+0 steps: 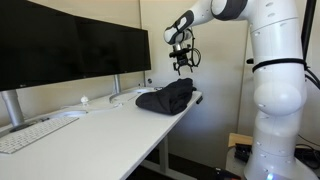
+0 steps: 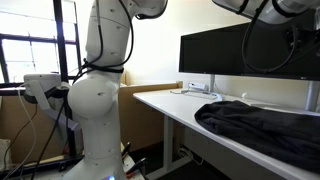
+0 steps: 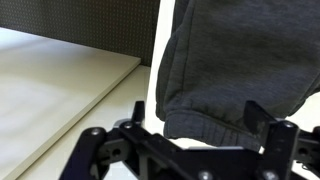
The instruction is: Fold the trousers on the table.
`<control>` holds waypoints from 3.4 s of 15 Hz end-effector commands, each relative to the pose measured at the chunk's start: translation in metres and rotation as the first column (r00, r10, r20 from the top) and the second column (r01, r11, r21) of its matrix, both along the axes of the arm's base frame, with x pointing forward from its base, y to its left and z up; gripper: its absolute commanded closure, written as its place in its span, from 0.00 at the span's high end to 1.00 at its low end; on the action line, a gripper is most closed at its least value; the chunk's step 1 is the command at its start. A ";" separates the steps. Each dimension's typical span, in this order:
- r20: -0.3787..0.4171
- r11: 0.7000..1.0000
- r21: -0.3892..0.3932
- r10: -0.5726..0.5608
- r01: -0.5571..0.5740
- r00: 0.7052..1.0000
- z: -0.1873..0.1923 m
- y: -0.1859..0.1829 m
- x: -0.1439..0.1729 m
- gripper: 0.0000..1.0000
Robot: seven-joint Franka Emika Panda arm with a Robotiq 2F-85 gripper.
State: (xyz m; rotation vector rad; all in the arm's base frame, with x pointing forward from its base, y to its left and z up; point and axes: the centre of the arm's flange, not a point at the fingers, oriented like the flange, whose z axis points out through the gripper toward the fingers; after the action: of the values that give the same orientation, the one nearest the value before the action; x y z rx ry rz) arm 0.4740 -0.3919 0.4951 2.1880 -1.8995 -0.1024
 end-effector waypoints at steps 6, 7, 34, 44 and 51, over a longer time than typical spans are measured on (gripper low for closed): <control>0.032 1.000 0.001 0.023 -0.023 0.999 0.022 0.022 -0.004 1.00; 0.046 0.999 -0.003 0.035 -0.035 0.998 0.029 0.029 -0.005 1.00; 0.141 0.548 0.069 0.822 -0.834 0.552 0.062 0.436 -0.019 1.00; 0.169 0.456 0.030 0.875 -0.890 0.454 0.082 0.461 -0.036 1.00; 0.146 0.479 0.030 0.866 -0.877 0.478 0.087 0.463 -0.025 1.00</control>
State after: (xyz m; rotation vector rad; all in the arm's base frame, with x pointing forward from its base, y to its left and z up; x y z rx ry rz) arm 0.4491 0.0716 0.5823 2.9919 -0.5565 0.1222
